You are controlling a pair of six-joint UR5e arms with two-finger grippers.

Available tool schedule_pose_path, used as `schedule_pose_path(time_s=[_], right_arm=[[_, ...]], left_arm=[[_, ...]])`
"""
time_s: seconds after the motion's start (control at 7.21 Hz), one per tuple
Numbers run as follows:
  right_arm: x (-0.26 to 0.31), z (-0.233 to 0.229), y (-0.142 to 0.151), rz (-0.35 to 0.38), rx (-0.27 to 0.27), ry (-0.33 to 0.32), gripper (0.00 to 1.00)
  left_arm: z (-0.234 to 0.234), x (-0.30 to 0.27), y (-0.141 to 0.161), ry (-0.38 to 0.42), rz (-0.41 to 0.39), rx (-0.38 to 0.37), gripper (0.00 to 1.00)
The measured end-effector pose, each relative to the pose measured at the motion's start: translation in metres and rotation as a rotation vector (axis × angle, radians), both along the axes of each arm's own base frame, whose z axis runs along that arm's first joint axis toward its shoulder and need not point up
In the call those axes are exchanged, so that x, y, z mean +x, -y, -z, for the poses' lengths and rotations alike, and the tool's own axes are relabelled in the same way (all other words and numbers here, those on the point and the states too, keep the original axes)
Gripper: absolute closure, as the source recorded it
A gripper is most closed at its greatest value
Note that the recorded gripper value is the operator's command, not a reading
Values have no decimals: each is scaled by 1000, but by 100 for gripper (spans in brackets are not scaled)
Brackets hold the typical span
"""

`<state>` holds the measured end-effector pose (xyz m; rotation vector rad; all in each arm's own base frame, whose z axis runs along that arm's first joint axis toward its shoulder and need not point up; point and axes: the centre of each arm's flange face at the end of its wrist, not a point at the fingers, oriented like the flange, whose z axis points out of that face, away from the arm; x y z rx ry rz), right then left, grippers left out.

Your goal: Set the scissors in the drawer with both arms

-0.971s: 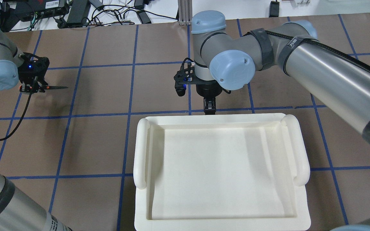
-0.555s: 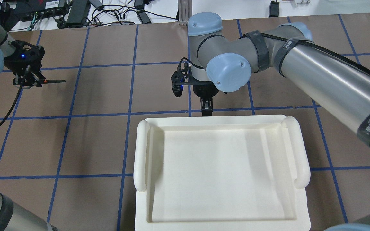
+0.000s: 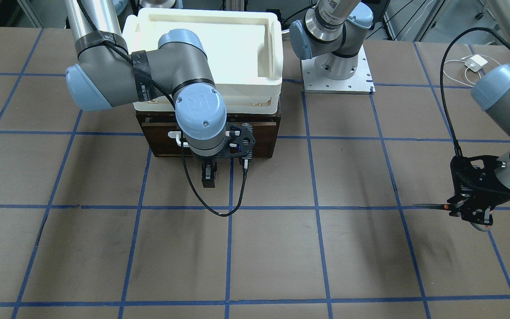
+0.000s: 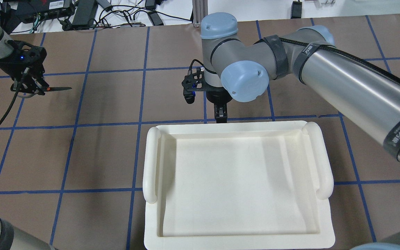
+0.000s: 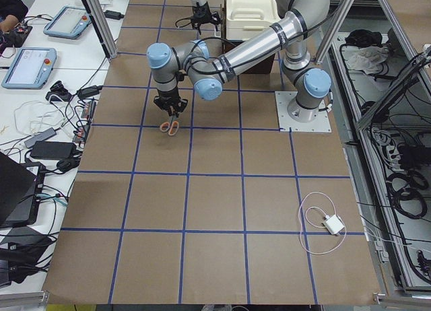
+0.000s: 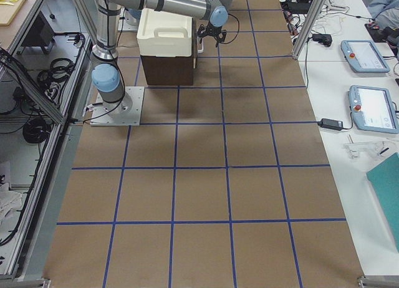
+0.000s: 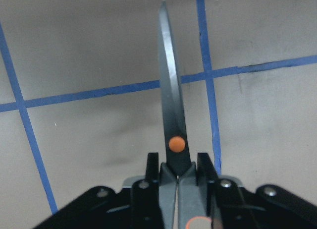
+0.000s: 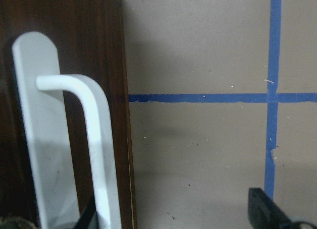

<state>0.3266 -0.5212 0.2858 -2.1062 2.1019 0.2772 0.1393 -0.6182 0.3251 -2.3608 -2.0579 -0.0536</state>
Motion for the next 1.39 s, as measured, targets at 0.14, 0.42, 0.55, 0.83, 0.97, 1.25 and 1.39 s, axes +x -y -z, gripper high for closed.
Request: schedule_pose_path(time_s=[0.14, 0.42, 0.55, 0.83, 0.97, 1.25, 1.39], right_arm=[[0, 2, -1, -8, 0, 1, 0], [-2, 5, -2, -14, -2, -7, 0], [-2, 6, -2, -15, -4, -9, 0], [-1, 3, 0, -16, -16, -6, 0], [-1, 1, 2, -22, -29, 0, 0], [1, -1, 8, -41, -67, 16, 0], [1, 1, 12, -48, -83, 23, 0]], left_arm=[[0, 0, -1, -1, -1, 7, 100], [1, 0, -3, -2, -2, 26, 100], [1, 1, -4, 0, -2, 31, 100], [1, 1, -5, 1, -3, 35, 100], [1, 2, -5, 1, -3, 36, 100], [2, 2, -5, 1, -3, 35, 100], [2, 2, -5, 0, -3, 36, 100]])
